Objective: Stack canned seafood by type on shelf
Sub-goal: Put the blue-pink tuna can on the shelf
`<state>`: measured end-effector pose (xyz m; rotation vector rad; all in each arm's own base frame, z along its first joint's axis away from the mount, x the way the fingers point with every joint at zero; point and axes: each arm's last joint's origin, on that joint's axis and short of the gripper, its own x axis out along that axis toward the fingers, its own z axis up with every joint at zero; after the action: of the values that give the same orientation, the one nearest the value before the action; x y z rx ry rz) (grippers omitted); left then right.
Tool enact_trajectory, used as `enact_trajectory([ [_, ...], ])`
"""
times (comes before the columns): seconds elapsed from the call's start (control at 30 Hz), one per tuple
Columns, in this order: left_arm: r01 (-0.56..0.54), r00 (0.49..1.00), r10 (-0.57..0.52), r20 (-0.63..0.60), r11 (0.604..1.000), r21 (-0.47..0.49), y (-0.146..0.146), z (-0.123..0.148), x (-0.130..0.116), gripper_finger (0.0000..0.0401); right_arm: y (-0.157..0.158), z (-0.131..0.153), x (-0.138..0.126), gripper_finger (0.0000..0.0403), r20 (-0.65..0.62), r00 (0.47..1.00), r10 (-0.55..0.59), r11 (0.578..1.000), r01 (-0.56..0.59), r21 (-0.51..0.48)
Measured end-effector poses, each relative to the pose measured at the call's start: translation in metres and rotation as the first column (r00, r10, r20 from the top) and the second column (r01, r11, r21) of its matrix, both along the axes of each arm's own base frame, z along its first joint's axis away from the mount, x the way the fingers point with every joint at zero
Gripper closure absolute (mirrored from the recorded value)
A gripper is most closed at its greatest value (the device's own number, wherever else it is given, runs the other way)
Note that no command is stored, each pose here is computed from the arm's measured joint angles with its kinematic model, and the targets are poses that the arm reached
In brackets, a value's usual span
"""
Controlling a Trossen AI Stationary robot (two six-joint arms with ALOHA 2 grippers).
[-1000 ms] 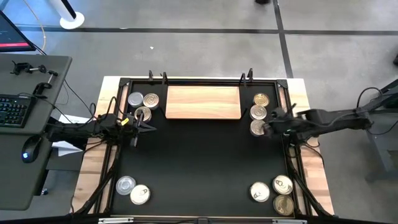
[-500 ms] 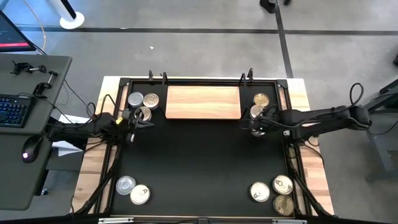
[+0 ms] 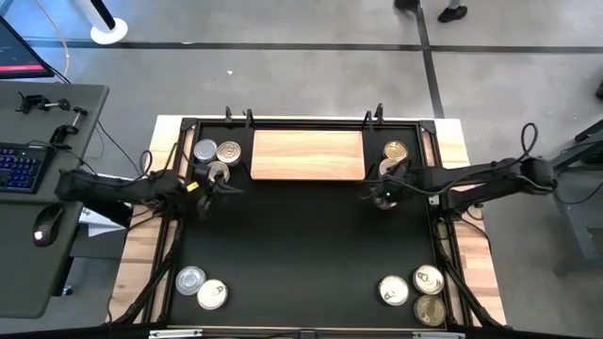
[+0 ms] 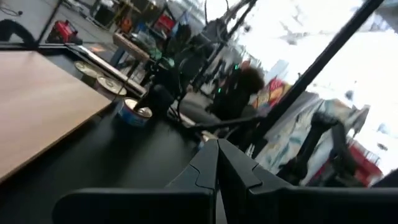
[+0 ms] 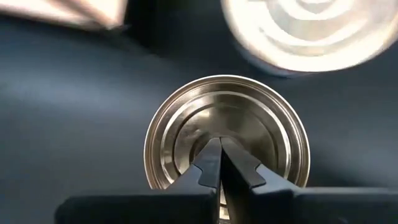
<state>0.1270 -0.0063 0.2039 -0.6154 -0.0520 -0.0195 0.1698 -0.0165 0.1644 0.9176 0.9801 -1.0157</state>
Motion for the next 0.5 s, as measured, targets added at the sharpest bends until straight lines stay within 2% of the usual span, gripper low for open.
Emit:
enact_trajectory([
  [0.13, 0.060, 0.994, -0.053, -0.092, 0.996, 0.073, -0.006, 0.023, 0.029, 0.0401, 0.010, -0.008, 0.020, 0.0403, 0.079, 0.993, 0.084, 0.996, -0.086, 0.014],
  [0.23, 0.115, 0.980, -0.099, -0.174, 0.990, 0.087, -0.011, 0.032, 0.055, 0.0401, 0.019, -0.013, 0.033, 0.0403, 0.143, 0.980, 0.135, 0.990, -0.139, 0.016],
  [0.37, 0.148, 0.951, -0.115, -0.286, 0.984, 0.097, -0.016, 0.027, 0.087, 0.0401, 0.031, -0.019, 0.048, 0.0403, 0.229, 0.955, 0.187, 0.981, -0.195, 0.015],
  [0.5, 0.186, 0.923, -0.106, -0.370, 0.964, 0.188, -0.018, 0.014, 0.111, 0.0401, 0.041, -0.023, 0.063, 0.0403, 0.300, 0.925, 0.234, 0.969, -0.248, 0.009],
])
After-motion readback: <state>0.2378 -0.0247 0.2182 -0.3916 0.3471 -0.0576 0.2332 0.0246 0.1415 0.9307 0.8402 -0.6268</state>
